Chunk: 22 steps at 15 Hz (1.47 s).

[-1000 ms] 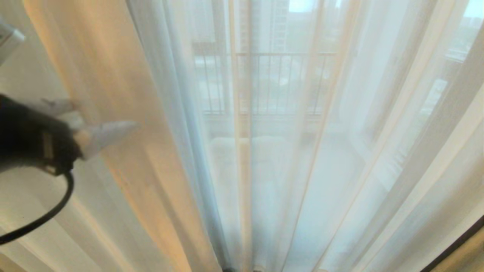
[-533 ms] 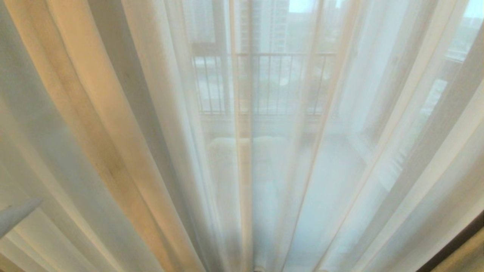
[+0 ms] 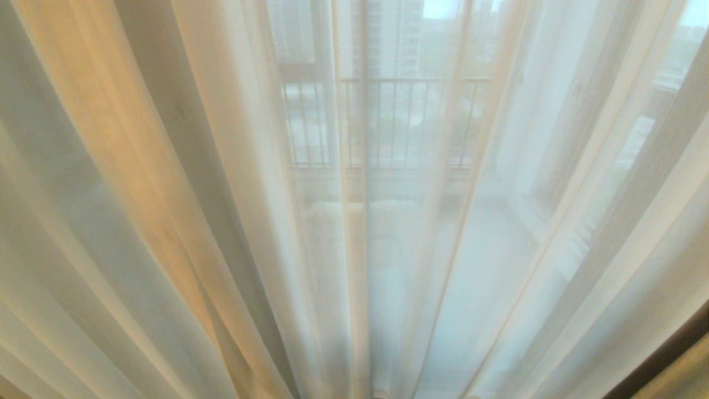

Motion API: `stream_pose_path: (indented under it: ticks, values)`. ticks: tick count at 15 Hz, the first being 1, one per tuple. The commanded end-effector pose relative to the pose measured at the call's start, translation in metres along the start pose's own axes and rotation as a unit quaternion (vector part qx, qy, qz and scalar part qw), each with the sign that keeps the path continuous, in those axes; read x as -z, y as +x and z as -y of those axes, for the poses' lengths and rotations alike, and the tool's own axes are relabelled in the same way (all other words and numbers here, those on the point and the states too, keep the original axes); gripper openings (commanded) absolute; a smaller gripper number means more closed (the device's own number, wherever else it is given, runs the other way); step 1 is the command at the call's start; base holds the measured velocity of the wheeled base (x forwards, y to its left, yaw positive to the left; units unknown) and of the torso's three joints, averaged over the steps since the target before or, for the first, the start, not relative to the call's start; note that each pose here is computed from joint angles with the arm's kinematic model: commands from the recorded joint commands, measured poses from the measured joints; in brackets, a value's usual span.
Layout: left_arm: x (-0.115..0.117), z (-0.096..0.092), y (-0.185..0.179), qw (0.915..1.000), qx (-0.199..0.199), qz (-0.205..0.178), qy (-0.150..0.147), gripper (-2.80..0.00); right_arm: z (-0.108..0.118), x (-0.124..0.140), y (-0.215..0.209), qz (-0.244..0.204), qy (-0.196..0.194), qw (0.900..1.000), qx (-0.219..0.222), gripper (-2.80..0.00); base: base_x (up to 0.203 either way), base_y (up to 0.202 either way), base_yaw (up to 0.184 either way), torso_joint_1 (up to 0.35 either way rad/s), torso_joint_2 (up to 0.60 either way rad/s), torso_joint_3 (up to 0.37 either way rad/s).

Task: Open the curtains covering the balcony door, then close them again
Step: Close the outer curtains on both sides

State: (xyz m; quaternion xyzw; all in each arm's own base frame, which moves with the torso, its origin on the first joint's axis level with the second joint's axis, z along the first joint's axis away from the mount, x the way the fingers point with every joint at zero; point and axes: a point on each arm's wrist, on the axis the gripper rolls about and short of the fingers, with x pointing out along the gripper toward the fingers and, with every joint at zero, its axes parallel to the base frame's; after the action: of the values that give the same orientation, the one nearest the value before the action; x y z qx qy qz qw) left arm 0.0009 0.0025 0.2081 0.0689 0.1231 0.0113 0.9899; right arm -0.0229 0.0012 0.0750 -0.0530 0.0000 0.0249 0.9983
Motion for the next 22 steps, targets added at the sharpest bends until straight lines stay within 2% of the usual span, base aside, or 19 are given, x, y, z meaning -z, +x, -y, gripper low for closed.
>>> stream_pose_path:
  ticks: [1, 5, 7, 10, 12, 15, 18, 20, 21, 22]
  values:
    - [0.015, 0.001, -0.007, 0.9999, -0.009, 0.009, -0.004, -2.8, 0.0, 0.0, 0.0, -0.001, 0.0, 1.0, -0.001, -2.8, 0.0, 0.0, 0.0, 0.0, 0.0, 0.0]
    - [0.037, 0.004, -0.009, 0.9996, -0.01, 0.006, -0.024, -2.8, 0.0, 0.0, 0.0, -0.001, -0.001, 1.0, -0.001, -2.8, 0.0, 0.0, 0.0, 0.0, 0.0, 0.0]
    - [0.052, 0.006, -0.015, 0.9992, -0.012, 0.023, -0.031, -2.8, 0.0, 0.0, 0.0, 0.0, 0.0, 1.0, 0.0, -2.8, 0.0, 0.0, 0.0, 0.0, 0.0, 0.0]
    - [0.07, 0.011, -0.023, 0.9974, 0.011, 0.056, -0.044, -2.8, 0.0, 0.0, 0.0, 0.0, 0.0, 1.0, 0.0, -2.8, 0.0, 0.0, 0.0, 0.0, 0.0, 0.0]
    - [0.083, 0.013, -0.025, 0.9962, 0.014, 0.07, -0.05, -2.8, 0.0, 0.0, 0.0, -0.001, 0.0, 1.0, -0.001, -2.8, 0.0, 0.0, 0.0, 0.0, 0.0, 0.0]
    - [0.103, 0.015, -0.026, 0.9938, 0.004, 0.087, -0.069, -2.8, 0.0, 0.0, 0.0, -0.001, 0.0, 1.0, -0.001, -2.8, 0.0, 0.0, 0.0, 0.0, 0.0, 0.0]
    - [0.119, 0.016, -0.013, 0.9948, -0.028, 0.065, -0.074, -2.8, 0.0, 0.0, 0.0, 0.0, 0.0, 1.0, 0.0, -2.8, 0.0, 0.0, 0.0, 0.0, 0.0, 0.0]
    - [0.126, 0.017, -0.003, 0.9935, -0.037, 0.076, -0.075, -2.8, 0.0, 0.0, 0.0, 0.0, 0.0, 1.0, 0.0, -2.8, 0.0, 0.0, 0.0, 0.0, 0.0, 0.0]
    - [0.126, 0.018, -0.002, 0.9931, -0.033, 0.084, -0.076, -2.8, 0.0, 0.0, 0.0, -0.001, 0.0, 1.0, -0.001, -2.8, 0.0, 0.0, 0.0, 0.0, 0.0, 0.0]
    - [0.128, 0.019, 0.0, 0.9938, -0.006, 0.083, -0.074, -2.8, 0.0, 0.0, 0.0, 0.0, -0.001, 1.0, 0.0, -2.8, 0.0, 0.0, 0.0, 0.0, 0.0, 0.0]
